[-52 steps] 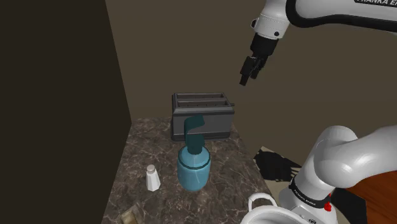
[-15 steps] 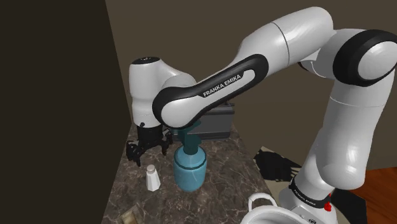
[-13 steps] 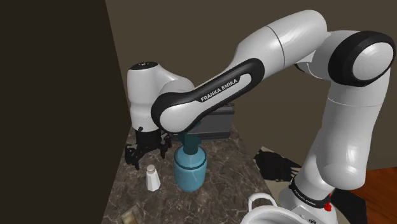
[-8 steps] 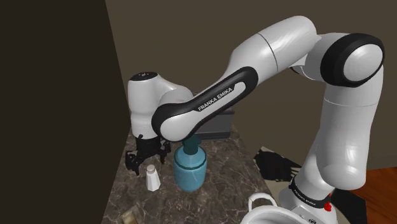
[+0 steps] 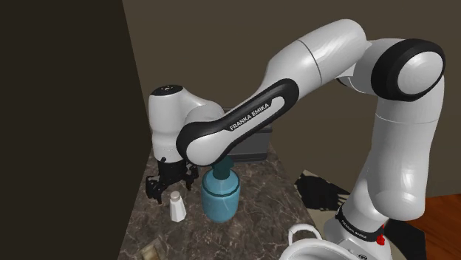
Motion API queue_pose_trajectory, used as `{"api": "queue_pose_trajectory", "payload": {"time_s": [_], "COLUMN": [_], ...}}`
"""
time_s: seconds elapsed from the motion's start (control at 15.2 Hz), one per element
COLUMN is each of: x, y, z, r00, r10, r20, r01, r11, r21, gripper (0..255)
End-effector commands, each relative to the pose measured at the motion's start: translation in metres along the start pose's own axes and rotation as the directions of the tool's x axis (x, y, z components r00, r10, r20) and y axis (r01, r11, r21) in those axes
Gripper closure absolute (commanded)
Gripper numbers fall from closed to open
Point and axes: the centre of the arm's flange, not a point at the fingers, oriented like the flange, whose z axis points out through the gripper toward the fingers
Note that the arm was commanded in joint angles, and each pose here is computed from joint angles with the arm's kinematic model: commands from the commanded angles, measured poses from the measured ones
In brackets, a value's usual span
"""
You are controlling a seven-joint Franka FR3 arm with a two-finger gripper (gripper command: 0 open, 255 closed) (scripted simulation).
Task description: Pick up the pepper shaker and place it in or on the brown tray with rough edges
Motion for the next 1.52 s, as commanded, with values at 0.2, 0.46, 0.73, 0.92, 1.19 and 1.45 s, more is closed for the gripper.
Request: {"api": "queue_pose_trajectory", "payload": {"time_s": [0.2,0.46,0.73,0.92,1.19,1.45], "x": [0.000,0.000,0.000,-0.001,-0.001,-0.002], "y": [0.000,0.000,-0.001,-0.002,-0.003,-0.005], "z": [0.000,0.000,-0.010,-0.026,-0.047,-0.068], "r00": [1.000,1.000,1.000,1.000,1.000,1.000], "r10": [0.000,0.000,0.000,0.000,0.000,0.000], "r20": [0.000,0.000,0.000,0.000,0.000,0.000], "r01": [0.000,0.000,0.000,0.000,0.000,0.000], "r11": [1.000,1.000,1.000,1.000,1.000,1.000], "r21": [0.000,0.000,0.000,0.000,0.000,0.000], "gripper": [255,255,255,255,255,255]}}
